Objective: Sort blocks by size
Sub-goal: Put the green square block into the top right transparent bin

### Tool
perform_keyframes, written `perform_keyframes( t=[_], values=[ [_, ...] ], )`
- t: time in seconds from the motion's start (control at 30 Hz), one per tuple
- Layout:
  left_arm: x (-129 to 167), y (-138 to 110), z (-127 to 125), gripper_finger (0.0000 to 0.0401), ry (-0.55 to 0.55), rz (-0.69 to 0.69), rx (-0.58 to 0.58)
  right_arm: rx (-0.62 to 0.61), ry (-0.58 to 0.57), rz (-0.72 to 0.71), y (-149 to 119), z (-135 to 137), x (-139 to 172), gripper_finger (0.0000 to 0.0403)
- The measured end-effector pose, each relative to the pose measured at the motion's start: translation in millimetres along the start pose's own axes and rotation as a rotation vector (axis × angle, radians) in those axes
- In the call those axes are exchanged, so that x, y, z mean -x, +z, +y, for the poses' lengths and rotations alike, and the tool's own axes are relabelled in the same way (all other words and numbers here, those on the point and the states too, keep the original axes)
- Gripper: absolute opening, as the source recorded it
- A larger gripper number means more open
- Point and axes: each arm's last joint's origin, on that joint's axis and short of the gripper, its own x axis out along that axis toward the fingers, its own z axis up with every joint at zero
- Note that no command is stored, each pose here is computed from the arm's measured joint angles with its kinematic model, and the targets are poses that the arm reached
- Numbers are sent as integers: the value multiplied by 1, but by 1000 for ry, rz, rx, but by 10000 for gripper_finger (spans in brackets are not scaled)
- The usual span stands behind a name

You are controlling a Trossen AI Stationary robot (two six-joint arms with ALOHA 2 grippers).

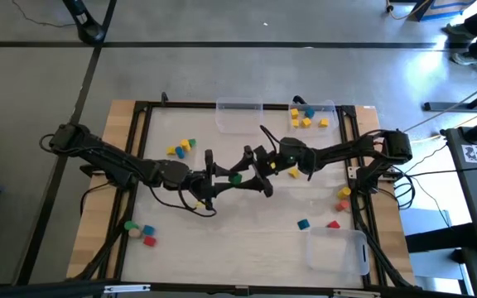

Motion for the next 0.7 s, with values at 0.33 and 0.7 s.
perform_keyframes(
  t=[0.33,0.7],
  values=[
    [0,0,0,131,-4,-4,4,14,-6,13,-1,0,0,174],
    [1,1,-3,160,-5,0,-8,58,-9,13,-1,0,0,141]
  ],
)
